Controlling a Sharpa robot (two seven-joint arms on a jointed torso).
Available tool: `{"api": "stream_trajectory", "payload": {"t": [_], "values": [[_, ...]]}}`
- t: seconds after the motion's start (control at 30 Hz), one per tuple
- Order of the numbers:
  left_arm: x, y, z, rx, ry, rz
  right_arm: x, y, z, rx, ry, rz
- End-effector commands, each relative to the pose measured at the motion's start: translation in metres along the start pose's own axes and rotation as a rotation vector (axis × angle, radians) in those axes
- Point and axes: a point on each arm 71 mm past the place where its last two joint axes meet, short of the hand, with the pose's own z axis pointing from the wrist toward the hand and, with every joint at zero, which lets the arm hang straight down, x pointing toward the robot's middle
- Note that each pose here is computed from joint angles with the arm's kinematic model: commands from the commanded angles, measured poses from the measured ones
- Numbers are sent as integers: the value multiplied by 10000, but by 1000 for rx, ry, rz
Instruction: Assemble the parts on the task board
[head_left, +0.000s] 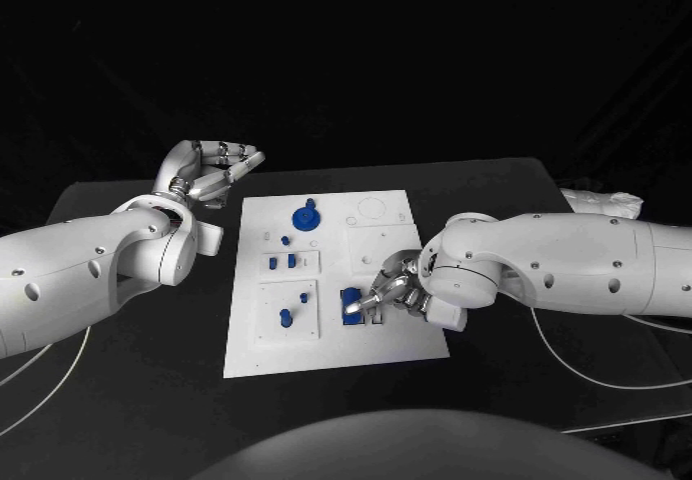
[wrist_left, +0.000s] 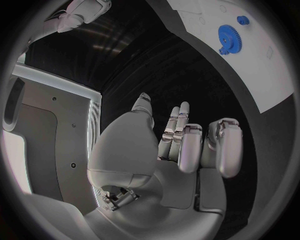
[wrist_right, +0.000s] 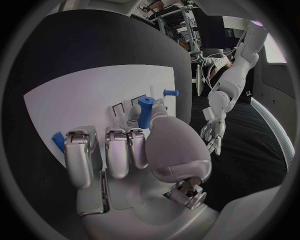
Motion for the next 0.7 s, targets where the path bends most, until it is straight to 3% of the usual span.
{"api": "stream_trajectory", "payload": {"t": [0.03,0.7], "values": [[23,-14,5,7,14,-8,-5,-24,11,18,-10,-37],[24,-15,4,7,15,-9,-39,-50,7,16,-28,-25]]}}
